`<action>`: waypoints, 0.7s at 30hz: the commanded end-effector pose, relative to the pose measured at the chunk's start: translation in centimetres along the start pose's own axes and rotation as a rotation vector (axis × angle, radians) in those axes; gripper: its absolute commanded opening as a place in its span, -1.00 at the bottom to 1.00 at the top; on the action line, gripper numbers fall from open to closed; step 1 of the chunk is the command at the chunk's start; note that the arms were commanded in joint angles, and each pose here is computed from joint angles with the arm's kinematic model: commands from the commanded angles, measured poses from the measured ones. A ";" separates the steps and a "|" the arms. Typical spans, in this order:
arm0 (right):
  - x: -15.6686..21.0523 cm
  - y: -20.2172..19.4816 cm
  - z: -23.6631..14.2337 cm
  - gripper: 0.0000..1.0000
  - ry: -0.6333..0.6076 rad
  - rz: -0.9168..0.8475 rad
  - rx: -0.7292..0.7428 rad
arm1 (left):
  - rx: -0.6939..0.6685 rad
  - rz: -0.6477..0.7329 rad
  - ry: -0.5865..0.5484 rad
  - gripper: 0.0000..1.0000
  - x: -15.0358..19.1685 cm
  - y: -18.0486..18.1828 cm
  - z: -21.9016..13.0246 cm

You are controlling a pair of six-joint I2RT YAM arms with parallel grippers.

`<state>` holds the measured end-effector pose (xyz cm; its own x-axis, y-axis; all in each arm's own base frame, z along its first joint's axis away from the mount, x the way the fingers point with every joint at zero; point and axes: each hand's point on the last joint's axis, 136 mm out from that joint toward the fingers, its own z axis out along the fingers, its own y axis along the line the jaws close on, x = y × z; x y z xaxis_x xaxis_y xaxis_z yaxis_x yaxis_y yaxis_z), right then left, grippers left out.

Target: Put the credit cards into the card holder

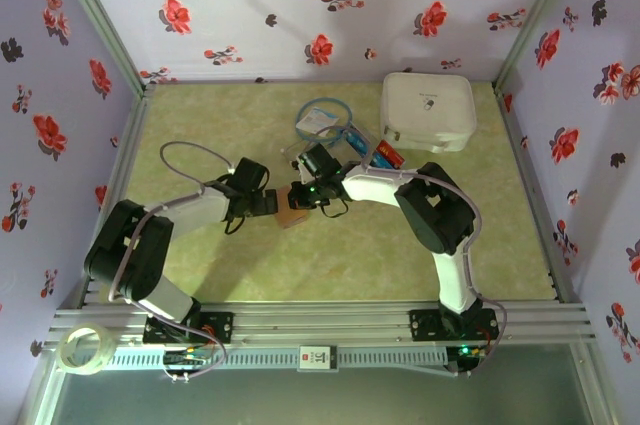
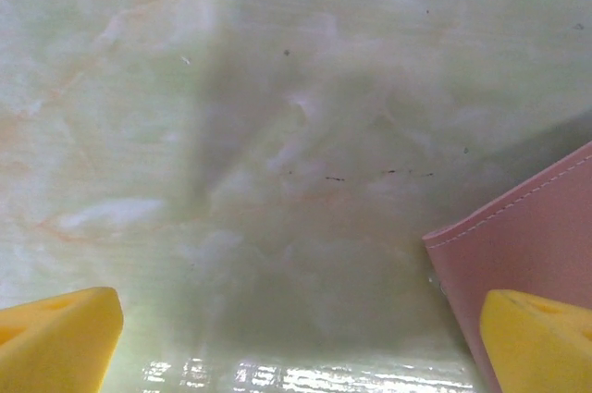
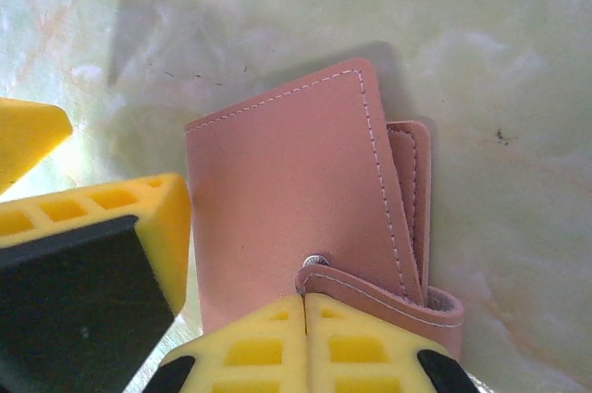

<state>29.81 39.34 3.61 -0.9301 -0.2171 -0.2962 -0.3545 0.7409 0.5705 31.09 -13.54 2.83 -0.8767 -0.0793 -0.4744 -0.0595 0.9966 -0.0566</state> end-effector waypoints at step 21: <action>-2.3 0.7 -2.2 -1.00 -0.002 0.054 -0.031 | -0.073 0.005 0.082 0.99 3.9 1.8 2.3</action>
<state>31.05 38.75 4.71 -0.9422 -0.1937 -0.2734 -0.3224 0.7459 0.5829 31.44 -13.82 2.10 -0.8633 -0.1042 -0.4939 -0.0750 0.9941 -0.0788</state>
